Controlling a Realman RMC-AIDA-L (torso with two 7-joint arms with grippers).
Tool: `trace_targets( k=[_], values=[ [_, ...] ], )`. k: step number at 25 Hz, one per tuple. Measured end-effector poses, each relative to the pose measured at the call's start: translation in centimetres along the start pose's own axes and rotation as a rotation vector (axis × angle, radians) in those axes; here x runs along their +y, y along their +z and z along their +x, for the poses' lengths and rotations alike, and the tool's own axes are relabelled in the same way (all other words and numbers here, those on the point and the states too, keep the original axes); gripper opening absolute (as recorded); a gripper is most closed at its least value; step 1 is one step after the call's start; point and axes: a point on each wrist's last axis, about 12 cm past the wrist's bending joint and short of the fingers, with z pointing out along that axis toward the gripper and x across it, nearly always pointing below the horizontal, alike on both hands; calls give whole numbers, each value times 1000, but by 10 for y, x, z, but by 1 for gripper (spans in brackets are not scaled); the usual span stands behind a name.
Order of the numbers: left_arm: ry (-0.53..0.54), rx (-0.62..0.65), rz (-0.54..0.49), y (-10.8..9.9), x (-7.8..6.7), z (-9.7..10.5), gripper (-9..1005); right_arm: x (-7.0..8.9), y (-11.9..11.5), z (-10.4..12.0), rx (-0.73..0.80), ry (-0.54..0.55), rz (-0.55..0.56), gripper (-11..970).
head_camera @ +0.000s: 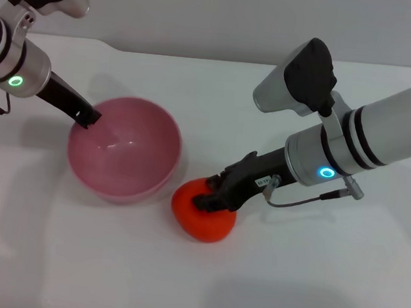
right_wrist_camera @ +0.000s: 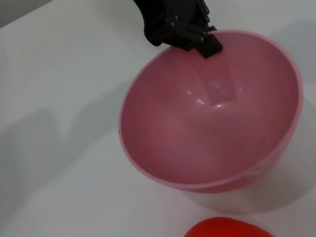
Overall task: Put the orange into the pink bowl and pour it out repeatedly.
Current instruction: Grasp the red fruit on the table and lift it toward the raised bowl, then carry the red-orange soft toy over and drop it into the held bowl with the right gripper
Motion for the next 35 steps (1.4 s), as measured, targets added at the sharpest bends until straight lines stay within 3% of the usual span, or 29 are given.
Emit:
trace_targets(
  k=[10,13,19,30,35],
  values=[
    [12,-6,-4,0,0,-1,42,0,0,-2,1,-5,2,376],
    [12,-6,-3,0,0,-1,42,-1,0,-2,2,-5,3,169],
    [13,-6,-4,0,0,-1,42,0,-8,-7,-24,-26,4,48],
    [34,5,2,-2,-2,-4,42,33,-82,-63,-171,-248,91,50],
    [49,5,7,-2,-5,-6,42,44,-98,-74,-227,-297,109,51]
  ],
)
